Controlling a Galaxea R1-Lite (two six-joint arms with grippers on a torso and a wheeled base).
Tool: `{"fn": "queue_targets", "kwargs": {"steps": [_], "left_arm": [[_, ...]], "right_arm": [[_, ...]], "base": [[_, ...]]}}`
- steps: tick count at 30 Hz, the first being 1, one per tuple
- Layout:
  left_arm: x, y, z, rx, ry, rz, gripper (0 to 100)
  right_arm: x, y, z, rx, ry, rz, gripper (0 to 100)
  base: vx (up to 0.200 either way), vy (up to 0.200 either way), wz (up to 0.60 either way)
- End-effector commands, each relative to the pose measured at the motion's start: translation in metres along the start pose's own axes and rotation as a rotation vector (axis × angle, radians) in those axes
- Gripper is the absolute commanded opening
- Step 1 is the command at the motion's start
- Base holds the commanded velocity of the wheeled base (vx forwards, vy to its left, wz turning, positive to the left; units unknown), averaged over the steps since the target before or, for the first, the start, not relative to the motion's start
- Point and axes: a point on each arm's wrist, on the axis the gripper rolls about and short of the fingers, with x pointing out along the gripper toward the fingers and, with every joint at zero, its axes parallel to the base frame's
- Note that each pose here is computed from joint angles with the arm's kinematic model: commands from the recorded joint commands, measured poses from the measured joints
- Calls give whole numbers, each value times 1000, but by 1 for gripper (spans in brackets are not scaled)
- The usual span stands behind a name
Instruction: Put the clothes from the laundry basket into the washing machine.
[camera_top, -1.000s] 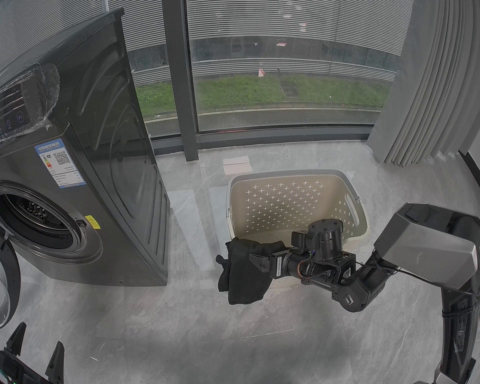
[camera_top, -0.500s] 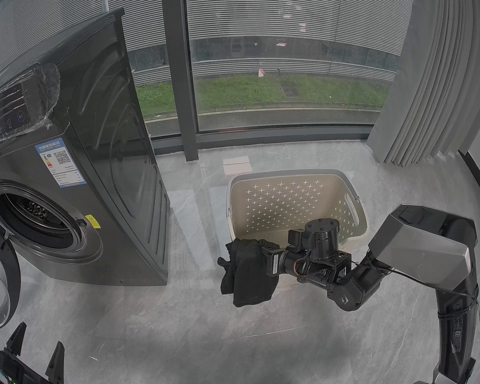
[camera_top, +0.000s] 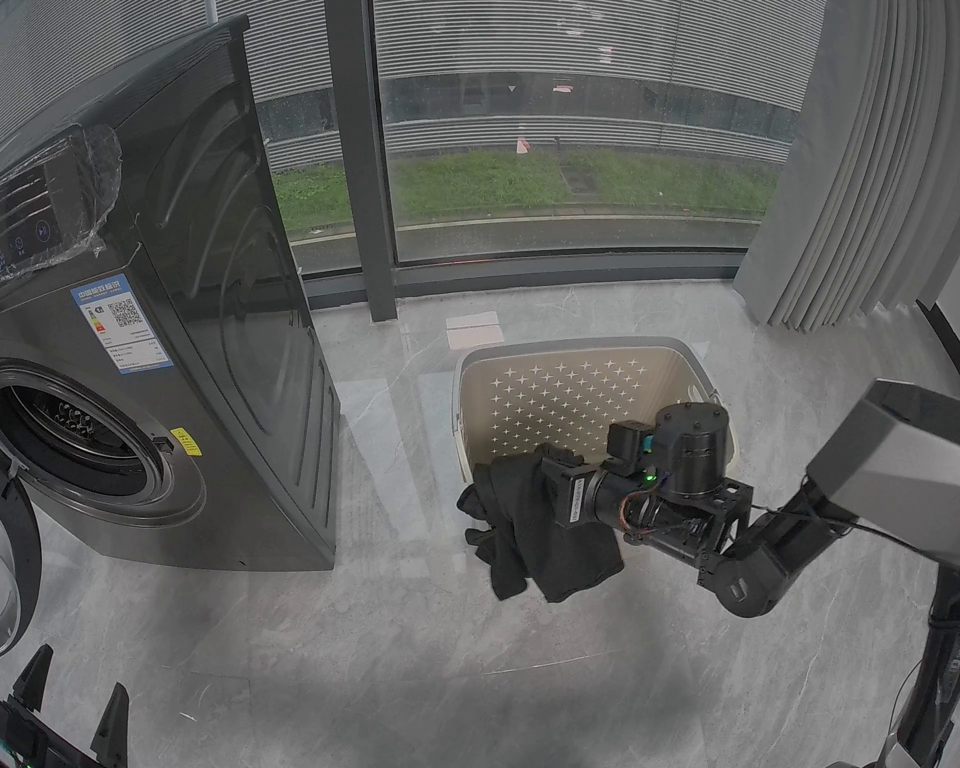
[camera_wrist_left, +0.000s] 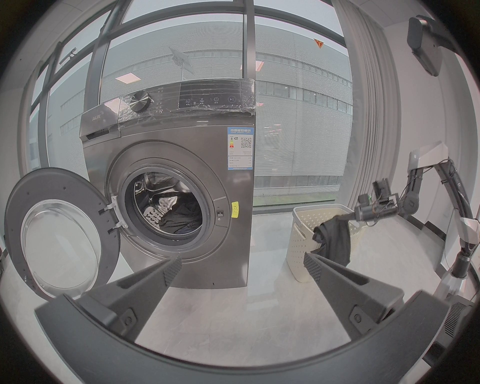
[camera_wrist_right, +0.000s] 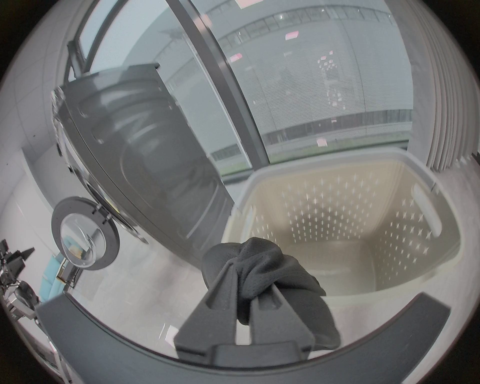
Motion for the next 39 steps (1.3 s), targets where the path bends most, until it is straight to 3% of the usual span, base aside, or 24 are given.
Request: {"fn": "queue_targets", "kwargs": {"steps": [1,9,14,20,21,23,31,39], "left_arm": [[0,0,-5,0,3,-1,100],[0,0,-5,0,4,-1,100],[0,0,-5,0,4,-5,100],[0,0,-5,0,6,-7,100],[0,0,-5,0,4,-7,100],[0,0,-5,0,6,-8,100],[0,0,-5,0,4,-8,100],[0,0,-5,-6,4,-10,100]], "right_arm": [[-56,21,54,-19,-183,49,0],[-115,36,106,-19,-369,96,0],[-154,38,122,-38,-449,108,0],[-175,36,125,-57,-472,98,0],[-179,37,132,-89,-509,92,0],[-180,38,136,-99,-526,91,0],[-182,37,135,-77,-533,2,0],[-182,38,135,-74,-533,-2,0]], "base": [[0,0,0],[0,0,0],[0,0,0],[0,0,0],[-200,0,0],[-200,0,0],[-75,0,0],[0,175,0]]}}
